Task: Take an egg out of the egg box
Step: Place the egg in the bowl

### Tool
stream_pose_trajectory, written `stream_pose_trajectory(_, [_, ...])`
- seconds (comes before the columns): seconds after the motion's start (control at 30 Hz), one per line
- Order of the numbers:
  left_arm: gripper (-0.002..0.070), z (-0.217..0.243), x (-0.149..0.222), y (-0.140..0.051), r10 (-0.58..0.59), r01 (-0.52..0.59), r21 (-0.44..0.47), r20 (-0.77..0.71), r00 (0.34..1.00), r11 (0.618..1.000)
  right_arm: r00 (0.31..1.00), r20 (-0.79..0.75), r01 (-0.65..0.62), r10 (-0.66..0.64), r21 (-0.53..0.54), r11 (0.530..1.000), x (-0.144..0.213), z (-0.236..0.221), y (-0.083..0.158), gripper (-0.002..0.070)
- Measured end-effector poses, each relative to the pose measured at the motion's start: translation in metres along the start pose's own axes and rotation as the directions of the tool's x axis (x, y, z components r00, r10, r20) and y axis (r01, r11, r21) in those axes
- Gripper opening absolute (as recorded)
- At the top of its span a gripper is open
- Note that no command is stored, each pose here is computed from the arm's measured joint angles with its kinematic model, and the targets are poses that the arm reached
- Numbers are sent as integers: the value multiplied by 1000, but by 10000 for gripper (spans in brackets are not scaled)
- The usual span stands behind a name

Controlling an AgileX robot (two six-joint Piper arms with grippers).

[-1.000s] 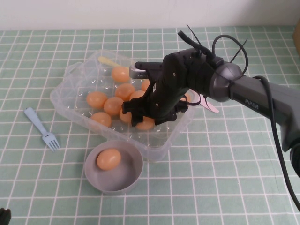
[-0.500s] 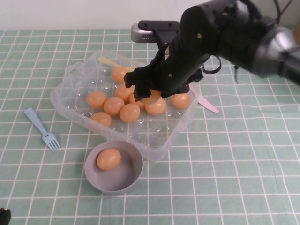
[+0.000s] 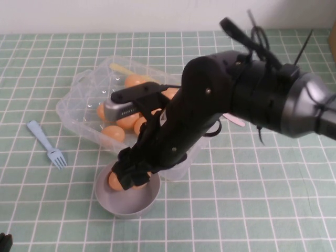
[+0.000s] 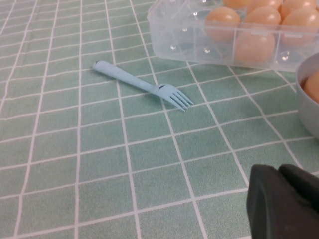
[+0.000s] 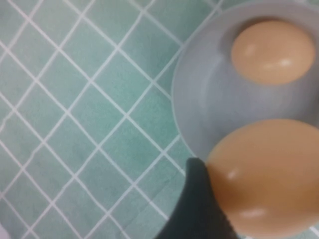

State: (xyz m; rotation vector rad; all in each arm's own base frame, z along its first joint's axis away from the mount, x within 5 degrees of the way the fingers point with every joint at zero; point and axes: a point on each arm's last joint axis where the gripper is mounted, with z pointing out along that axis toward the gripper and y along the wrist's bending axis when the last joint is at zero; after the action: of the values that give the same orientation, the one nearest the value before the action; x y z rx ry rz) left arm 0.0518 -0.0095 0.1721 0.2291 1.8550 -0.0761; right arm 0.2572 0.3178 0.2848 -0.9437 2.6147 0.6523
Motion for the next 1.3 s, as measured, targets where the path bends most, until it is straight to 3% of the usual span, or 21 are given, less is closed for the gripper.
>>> stream_pose_trajectory(0.37, [-3, 0, 0, 0, 0, 0, 0, 0, 1000, 1000, 993, -116, 1, 0, 10, 1000, 8, 42, -5, 447])
stream_pose_trajectory(1.3, [-3, 0, 0, 0, 0, 0, 0, 0, 1000, 1000, 989, -146, 41, -36, 32, 999, 2, 88, -18, 459])
